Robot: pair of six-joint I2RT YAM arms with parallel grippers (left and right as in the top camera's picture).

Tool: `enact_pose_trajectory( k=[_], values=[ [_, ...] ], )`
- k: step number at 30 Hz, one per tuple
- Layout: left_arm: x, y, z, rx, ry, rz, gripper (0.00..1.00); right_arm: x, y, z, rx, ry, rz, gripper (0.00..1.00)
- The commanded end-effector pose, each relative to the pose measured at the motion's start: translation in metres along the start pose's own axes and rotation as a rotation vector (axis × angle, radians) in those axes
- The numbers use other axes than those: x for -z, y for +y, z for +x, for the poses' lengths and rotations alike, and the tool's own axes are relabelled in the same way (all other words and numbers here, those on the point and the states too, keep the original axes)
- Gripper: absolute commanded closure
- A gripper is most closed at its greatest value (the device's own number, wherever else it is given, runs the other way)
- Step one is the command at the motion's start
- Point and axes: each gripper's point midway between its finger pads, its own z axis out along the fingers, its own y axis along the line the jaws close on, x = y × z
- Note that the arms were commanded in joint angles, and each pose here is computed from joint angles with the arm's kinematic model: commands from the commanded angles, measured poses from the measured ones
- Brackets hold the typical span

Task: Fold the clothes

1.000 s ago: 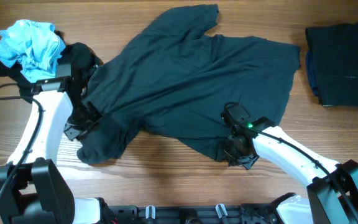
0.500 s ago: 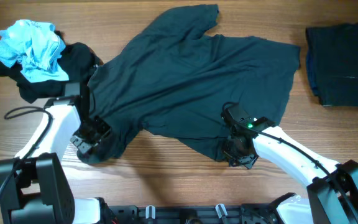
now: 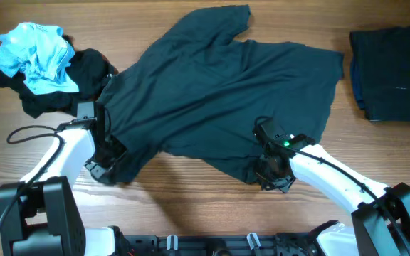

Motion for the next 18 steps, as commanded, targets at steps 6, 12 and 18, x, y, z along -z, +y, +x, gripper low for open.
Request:
enact_pose_trajectory(
  k=[6,12,18],
  values=[
    [0.009,-0.008,-0.02,0.005,-0.05,0.002,0.96,-0.025,-0.033,0.024,0.007,0.105,0.098,0.96],
    [0.069,-0.045,-0.063,-0.055,-0.16,0.085,0.96,0.034,-0.032,0.025,0.001,0.047,-0.025,0.96],
    [0.111,-0.066,-0.089,-0.107,-0.248,0.141,0.96,0.087,-0.053,0.027,-0.039,0.009,-0.097,0.96]
  ],
)
